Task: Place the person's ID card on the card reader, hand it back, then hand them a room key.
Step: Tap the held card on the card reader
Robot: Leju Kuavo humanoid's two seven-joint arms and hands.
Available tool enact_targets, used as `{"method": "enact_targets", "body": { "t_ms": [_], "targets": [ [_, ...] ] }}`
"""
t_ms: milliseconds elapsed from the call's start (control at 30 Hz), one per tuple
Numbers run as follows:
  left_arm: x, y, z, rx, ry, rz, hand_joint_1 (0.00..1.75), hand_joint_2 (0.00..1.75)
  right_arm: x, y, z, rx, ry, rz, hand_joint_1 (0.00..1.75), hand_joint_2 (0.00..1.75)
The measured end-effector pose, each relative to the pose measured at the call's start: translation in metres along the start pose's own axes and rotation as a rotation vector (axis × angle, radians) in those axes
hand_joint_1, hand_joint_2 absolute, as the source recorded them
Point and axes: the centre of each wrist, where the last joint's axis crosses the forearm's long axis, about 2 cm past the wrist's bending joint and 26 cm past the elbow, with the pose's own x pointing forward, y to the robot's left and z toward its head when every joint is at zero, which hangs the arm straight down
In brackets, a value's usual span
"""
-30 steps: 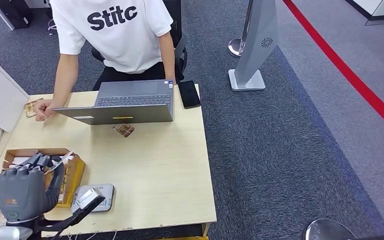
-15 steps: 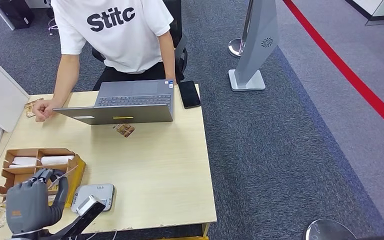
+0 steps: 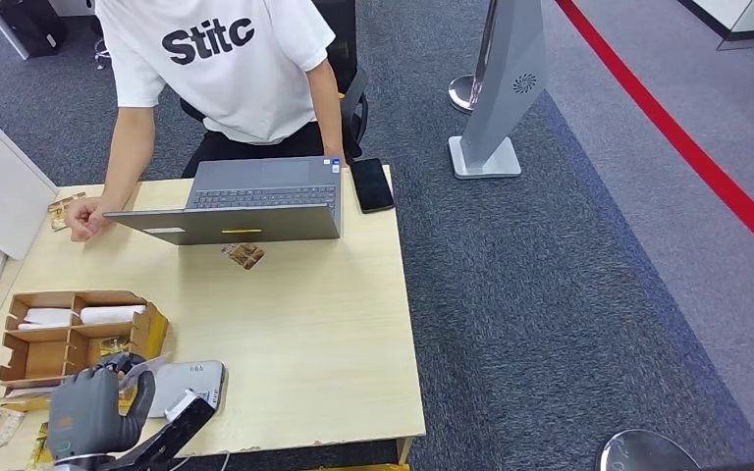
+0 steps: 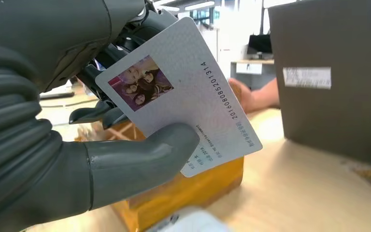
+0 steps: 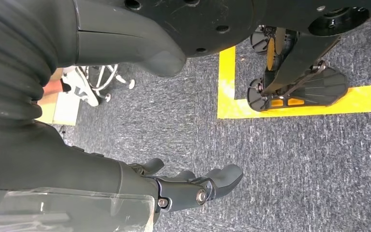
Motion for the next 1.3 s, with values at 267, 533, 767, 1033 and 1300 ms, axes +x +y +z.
{"method": "enact_targets", "body": {
  "t_ms": [267, 533, 767, 1033, 1300],
  "targets": [
    [-0.004, -0.011, 0.002, -0.04, 0.028, 0.004, 1.75, 1.75, 0.0, 0.0, 0.0, -0.002, 0.0, 0.002, 0.0, 1.75],
    [-0.006, -0.02, 0.006, -0.072, 0.043, 0.009, 1.75, 1.75, 0.0, 0.0, 0.0, -0.003, 0.001, 0.007, 0.0, 1.75],
    [-0.008, -0.026, 0.008, -0.099, 0.059, 0.008, 1.75, 1.75, 0.0, 0.0, 0.0, -0.003, 0.001, 0.008, 0.0, 1.75],
    [-0.01, -0.033, 0.012, -0.129, 0.085, 0.012, 1.75, 1.75, 0.0, 0.0, 0.0, -0.008, -0.015, -0.018, 0.0, 1.75],
    [-0.011, -0.039, 0.014, -0.142, 0.109, 0.028, 1.75, 1.75, 0.001, 0.0, 0.0, -0.017, -0.02, -0.042, 0.0, 1.75]
  ]
}}
